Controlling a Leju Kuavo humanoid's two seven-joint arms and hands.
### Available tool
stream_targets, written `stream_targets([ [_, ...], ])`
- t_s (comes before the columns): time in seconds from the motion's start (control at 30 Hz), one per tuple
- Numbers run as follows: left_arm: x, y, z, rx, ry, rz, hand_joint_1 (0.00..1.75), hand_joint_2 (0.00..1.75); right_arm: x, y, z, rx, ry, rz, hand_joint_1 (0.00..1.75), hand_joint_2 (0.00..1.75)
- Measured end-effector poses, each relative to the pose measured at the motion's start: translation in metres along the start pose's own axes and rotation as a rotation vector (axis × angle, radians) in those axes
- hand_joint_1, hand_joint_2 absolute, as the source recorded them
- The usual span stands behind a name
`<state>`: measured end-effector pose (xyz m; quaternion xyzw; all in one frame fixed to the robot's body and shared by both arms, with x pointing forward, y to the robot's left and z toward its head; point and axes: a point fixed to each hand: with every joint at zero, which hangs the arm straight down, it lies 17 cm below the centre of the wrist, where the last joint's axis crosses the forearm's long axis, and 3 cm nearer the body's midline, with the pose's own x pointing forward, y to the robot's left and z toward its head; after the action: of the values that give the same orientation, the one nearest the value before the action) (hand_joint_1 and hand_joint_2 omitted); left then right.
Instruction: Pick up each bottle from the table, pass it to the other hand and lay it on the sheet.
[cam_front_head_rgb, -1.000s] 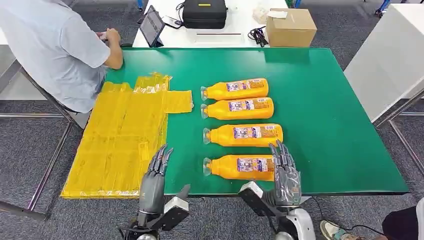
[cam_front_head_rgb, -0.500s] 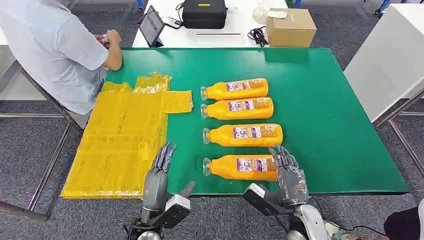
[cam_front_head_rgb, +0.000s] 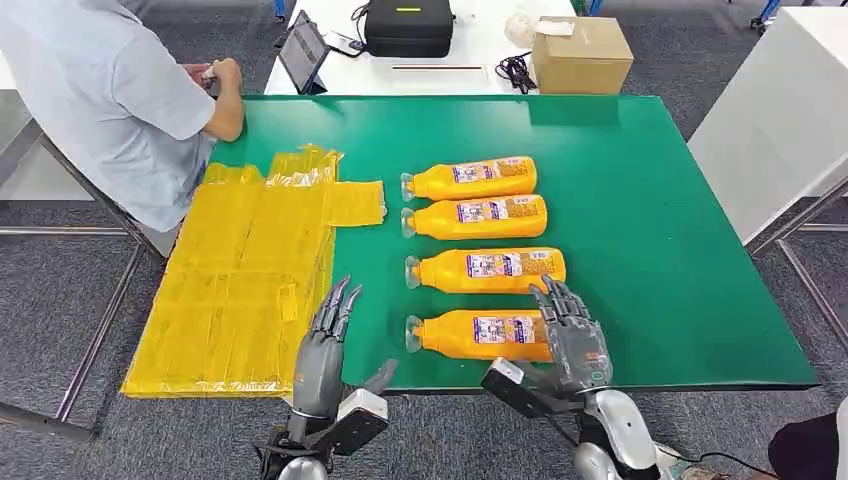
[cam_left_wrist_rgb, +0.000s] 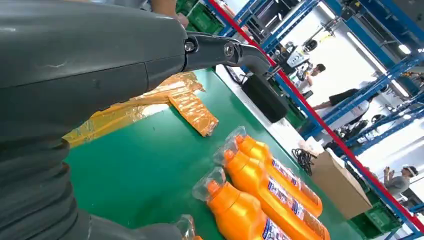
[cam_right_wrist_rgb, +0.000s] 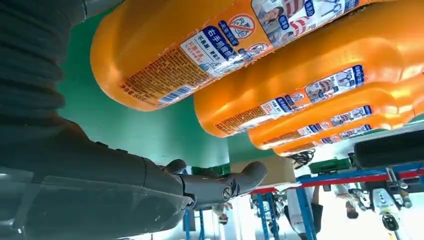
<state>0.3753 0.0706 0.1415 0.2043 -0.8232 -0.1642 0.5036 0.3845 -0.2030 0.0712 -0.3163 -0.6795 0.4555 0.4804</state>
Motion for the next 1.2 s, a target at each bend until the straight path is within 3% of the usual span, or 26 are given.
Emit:
stream_targets([
  [0.6,0.006,-0.02,-0.005,-0.037,0.009,0.067,0.0,1.75,-0.038,0.045,0.011,0.275,0.047,-0.033,0.0,1.75],
  [1.2,0.013,-0.034,-0.005,-0.081,-0.005,0.083,0.0,1.75,-0.046,0.05,0.016,0.348,0.026,-0.017,0.0,1.75],
])
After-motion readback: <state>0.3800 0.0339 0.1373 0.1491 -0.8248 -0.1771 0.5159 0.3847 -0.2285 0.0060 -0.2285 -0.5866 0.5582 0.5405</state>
